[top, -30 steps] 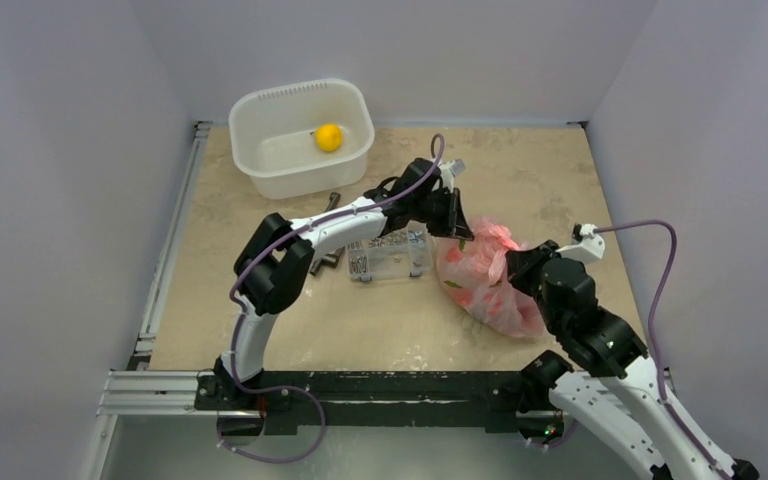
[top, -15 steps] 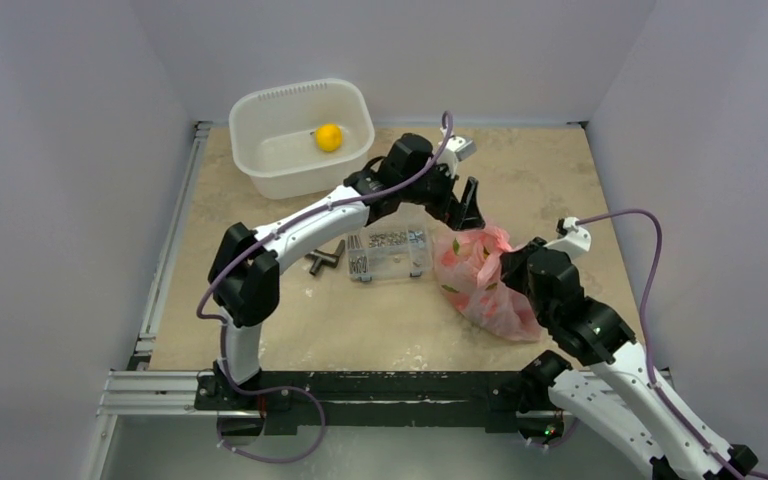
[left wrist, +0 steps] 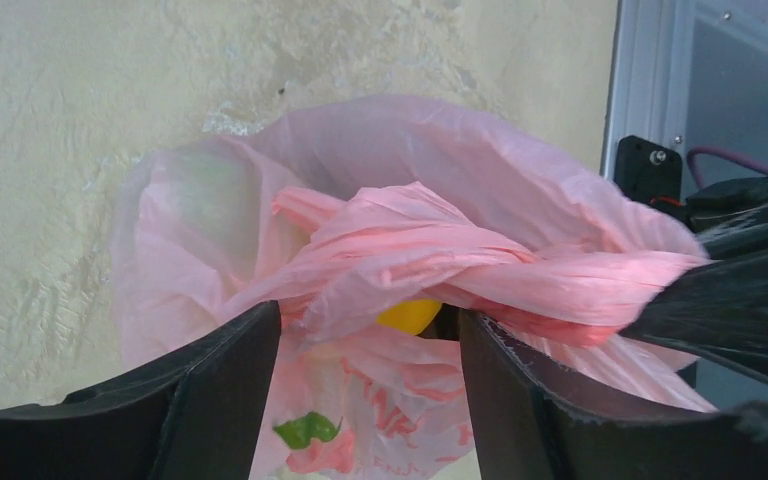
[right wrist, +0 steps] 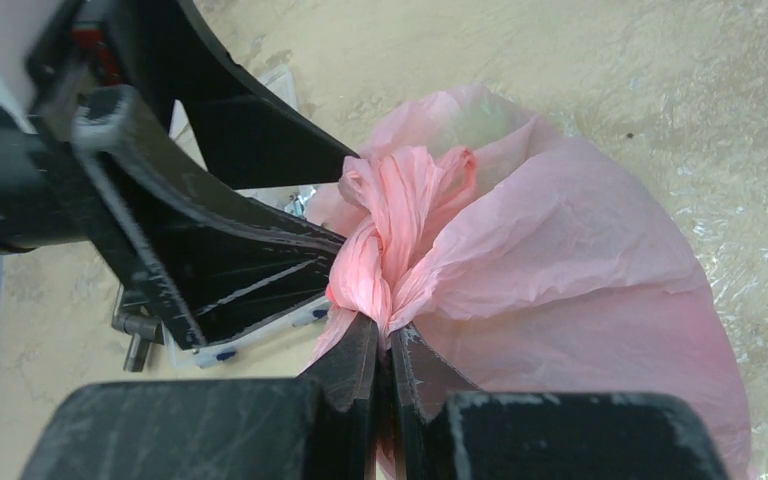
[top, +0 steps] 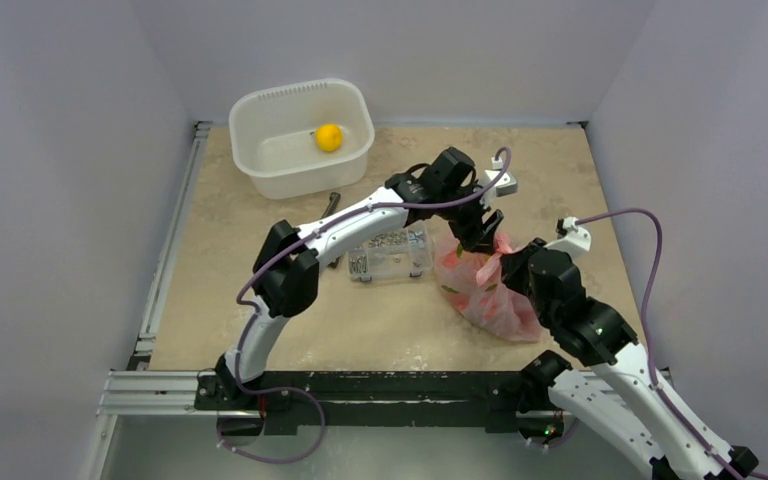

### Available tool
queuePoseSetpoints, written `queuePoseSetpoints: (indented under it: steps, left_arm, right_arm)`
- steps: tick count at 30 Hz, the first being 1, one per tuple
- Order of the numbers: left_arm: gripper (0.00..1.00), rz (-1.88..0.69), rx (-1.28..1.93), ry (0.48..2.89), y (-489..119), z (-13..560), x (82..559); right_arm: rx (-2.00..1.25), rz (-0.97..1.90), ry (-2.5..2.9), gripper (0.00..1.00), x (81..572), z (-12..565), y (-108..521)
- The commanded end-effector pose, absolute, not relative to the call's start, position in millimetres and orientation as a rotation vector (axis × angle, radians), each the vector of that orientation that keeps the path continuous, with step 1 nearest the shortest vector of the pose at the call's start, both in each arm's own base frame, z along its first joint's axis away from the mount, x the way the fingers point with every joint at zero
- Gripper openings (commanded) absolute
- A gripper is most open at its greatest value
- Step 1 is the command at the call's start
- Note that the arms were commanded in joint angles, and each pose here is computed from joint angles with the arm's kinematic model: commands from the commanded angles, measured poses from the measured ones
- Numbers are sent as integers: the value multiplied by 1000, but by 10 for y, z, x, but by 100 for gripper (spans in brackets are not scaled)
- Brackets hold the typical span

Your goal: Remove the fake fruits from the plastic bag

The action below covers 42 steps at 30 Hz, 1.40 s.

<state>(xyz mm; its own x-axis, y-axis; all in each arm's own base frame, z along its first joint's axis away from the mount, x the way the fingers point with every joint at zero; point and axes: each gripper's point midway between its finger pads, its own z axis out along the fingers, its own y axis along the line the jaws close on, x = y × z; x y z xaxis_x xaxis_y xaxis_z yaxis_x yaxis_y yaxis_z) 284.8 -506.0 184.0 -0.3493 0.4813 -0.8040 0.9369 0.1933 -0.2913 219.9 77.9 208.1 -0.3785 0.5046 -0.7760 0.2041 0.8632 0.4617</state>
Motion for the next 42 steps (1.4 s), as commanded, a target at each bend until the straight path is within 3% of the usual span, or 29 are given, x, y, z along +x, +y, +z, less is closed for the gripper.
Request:
queuePoseSetpoints:
  steps: [1, 7, 9, 12, 14, 17, 21, 25, 32, 34, 37, 39, 42]
  left_arm:
    - [65, -1029, 1361, 1867, -5098, 1918, 2916]
    - [67, -901, 1182, 1967, -5124, 1814, 3198]
    - [55, -900, 1117, 1977, -5161, 1873, 3261]
    - [14, -885, 977, 2022, -5168, 1940, 3406]
    - [0, -858, 827, 2081, -5075, 1993, 3580]
    - [0, -990, 565, 2121, -4912, 2118, 3815]
    - [0, -1475, 230, 1978, -4746, 2578, 4033]
    - [0, -1827, 128, 1826, -4676, 2819, 4083]
    - [0, -1794, 200, 1898, -4655, 2597, 3889]
    - [0, -1739, 208, 1940, -4605, 2478, 3853]
    - [0, -1682, 219, 1996, -4568, 2332, 3786]
    - [0, -1676, 222, 2016, -4573, 2276, 3736]
    - [0, -1677, 225, 2023, -4583, 2268, 3695]
  right_arm:
    - [522, 396, 1907, 0, 2210, 2308, 783]
    - [523, 404, 1909, 0, 2205, 2309, 794]
    - [525, 407, 1908, 0, 2207, 2304, 798]
    - [523, 406, 1913, 0, 2213, 2286, 808]
    - [531, 393, 1918, 0, 2214, 2261, 792]
    - [605, 354, 1919, 0, 2192, 2202, 698]
    - [847, 374, 1835, 0, 2079, 2139, 483]
    - [877, 539, 1732, 2, 2025, 2219, 518]
    - [695, 392, 1849, 35, 1993, 2282, 496]
    - [601, 361, 1892, 52, 2033, 2383, 565]
    - [465, 353, 1967, 58, 2122, 2528, 753]
    - [425, 288, 1995, 72, 2204, 2605, 763]
    - [472, 124, 2040, 79, 2284, 2692, 635]
